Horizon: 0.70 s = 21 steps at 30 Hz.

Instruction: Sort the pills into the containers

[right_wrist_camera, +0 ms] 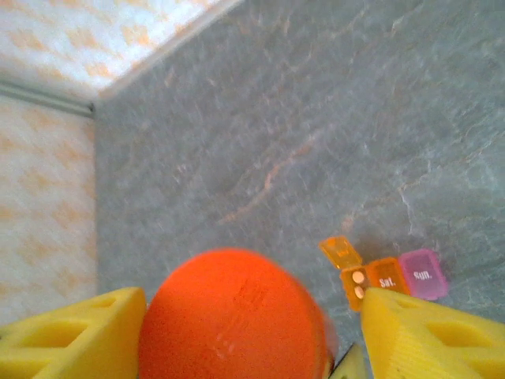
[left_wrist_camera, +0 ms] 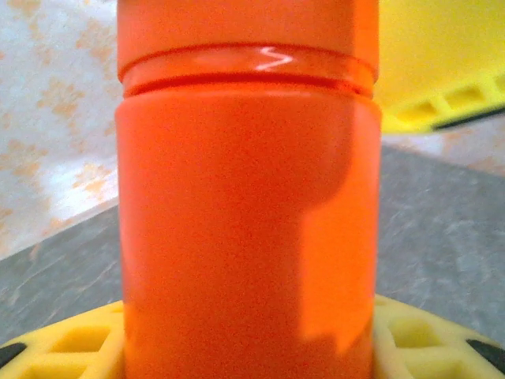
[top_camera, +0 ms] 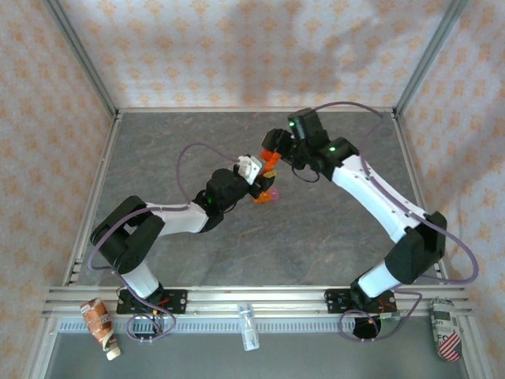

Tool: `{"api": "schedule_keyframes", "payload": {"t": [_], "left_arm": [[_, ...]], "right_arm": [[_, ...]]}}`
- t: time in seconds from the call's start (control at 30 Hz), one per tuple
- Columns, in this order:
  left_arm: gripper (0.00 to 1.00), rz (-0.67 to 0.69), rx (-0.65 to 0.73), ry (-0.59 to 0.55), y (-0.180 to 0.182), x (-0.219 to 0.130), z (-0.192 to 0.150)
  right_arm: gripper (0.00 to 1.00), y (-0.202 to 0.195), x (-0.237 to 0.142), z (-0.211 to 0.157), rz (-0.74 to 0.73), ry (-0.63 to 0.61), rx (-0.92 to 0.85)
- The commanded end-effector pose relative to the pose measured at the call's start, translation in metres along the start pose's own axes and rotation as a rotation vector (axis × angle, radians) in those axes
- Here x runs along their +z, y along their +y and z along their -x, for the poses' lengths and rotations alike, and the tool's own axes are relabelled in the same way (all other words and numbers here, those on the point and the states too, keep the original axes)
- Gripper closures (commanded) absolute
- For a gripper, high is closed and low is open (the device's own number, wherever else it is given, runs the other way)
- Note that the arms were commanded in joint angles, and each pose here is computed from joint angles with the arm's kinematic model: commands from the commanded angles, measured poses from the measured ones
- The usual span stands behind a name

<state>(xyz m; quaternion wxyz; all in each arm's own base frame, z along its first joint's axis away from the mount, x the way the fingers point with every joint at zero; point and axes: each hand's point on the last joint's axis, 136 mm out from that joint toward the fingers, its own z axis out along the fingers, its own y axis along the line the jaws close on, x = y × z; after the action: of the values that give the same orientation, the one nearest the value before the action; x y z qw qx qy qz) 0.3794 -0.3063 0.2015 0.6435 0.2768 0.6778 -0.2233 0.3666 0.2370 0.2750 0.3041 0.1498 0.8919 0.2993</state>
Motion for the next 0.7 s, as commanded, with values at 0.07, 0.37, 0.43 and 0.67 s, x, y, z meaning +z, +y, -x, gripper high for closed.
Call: {"api": "schedule_keyframes", "payload": {"t": [0.07, 0.37, 0.43, 0.67], "left_arm": [[1.00, -0.171, -0.062, -0.205, -0.006, -0.013, 0.069], [1.00, -0.446, -0.176, -0.227, -0.032, -0.022, 0.083], [1.00, -0.463, -0.183, -0.222, -0.034, -0.022, 0.084], [1.00, -0.485, -0.193, -0.209, -0.037, -0.021, 0.082]], "right_arm": [[0.21, 0.014, -0.071, 0.034, 0.119, -0.096, -0.115], [0.16, 0.030, -0.075, 0.000, 0.163, 0.217, -0.407], [0.16, 0.032, -0.074, -0.003, 0.156, 0.244, -0.437], [0.19, 0.036, -0.067, -0.018, 0.124, 0.308, -0.512]]}}
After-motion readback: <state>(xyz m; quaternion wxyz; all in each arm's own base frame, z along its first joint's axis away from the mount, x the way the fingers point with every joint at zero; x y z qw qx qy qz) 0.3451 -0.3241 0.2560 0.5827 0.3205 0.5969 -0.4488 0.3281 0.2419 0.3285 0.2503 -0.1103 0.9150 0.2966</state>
